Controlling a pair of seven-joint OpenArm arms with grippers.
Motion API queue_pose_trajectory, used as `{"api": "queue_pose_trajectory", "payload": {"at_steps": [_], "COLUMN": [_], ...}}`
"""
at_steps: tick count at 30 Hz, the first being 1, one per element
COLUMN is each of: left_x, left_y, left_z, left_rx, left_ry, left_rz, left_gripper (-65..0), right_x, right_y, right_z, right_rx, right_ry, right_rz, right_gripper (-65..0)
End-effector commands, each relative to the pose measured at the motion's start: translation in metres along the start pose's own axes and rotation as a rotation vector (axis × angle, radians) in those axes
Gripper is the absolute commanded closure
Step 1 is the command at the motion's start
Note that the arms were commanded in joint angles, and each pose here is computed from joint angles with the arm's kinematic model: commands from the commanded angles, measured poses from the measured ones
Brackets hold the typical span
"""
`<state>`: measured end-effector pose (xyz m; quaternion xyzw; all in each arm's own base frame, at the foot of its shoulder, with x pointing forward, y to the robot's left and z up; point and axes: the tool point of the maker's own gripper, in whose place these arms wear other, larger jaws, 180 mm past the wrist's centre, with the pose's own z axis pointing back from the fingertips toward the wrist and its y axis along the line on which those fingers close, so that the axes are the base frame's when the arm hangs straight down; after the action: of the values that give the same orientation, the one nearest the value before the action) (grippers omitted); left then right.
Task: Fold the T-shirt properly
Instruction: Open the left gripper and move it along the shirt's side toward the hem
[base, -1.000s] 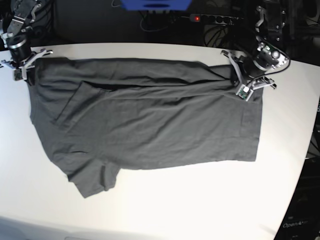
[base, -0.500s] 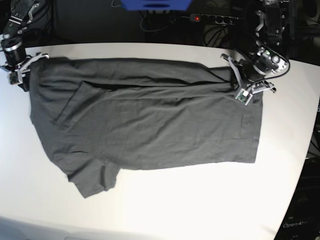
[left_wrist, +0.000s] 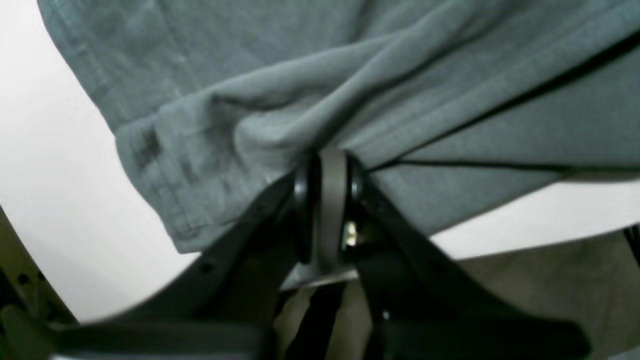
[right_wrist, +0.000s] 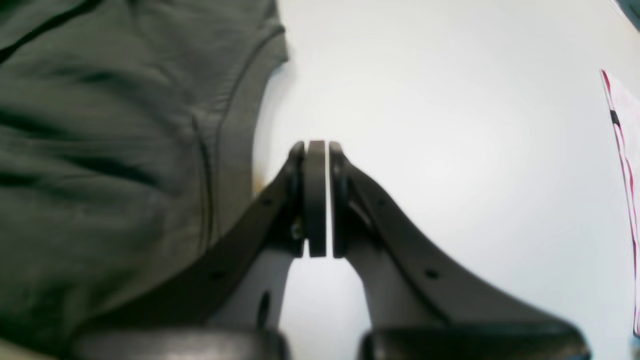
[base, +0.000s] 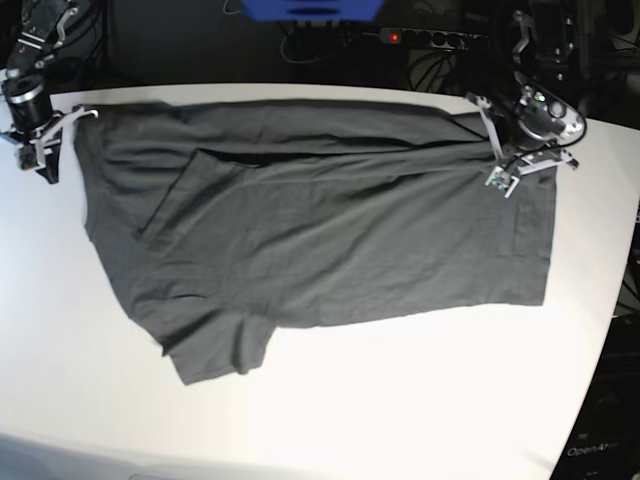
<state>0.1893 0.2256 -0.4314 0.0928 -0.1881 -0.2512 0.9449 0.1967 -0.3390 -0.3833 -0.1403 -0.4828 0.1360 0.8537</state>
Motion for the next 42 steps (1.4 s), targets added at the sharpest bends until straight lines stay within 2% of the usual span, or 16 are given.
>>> {"api": "queue_pose_trajectory", "payload": {"at_steps": [1, 19, 22, 27, 30, 35, 38, 42], "left_x": [-0.001, 0.050, 0.049, 0.065, 0.068, 0.064, 0.069, 0.081], "left_y": [0.006, 0.021, 0.022, 0.037, 0.061, 0.128, 0.156, 0.172], "left_z": [0.003, 0.004, 0.005, 0.029, 0.048, 0.065, 0.063, 0.049], "left_rx": [0.019, 0.054, 0.060, 0.124, 0.200, 0.334, 0.362, 0.337], "left_ry": [0.010, -0.102, -0.085, -0.116, -0.132, -0.123, -0.114, -0.112], "left_rz": [-0.011, 0.039, 0.040, 0.026, 0.066, 0.220, 0.261, 0.294], "left_gripper": [-2.7, -2.7, -2.7, -2.7, -2.7, -2.7, -3.1, -3.3], "right_x": [0.014, 0.015, 0.016, 0.018, 0.019, 0.025, 0.025, 0.026], "right_y": [-0.010, -0.009, -0.009, -0.010, -0.009, -0.012, -0.012, -0.013], "right_z": [0.001, 0.001, 0.001, 0.000, -0.001, -0.005, -0.006, -0.008], "right_rx": [-0.020, -0.015, -0.015, -0.017, -0.016, -0.024, -0.028, -0.035], "right_ry": [-0.048, -0.051, -0.055, -0.062, -0.064, -0.077, -0.079, -0.084], "right_rz": [0.017, 0.020, 0.019, 0.017, 0.019, 0.015, 0.011, 0.001], "right_gripper": [-1.0, -0.9, -0.9, -0.9, -1.3, -1.3, -1.5, -1.5]}}
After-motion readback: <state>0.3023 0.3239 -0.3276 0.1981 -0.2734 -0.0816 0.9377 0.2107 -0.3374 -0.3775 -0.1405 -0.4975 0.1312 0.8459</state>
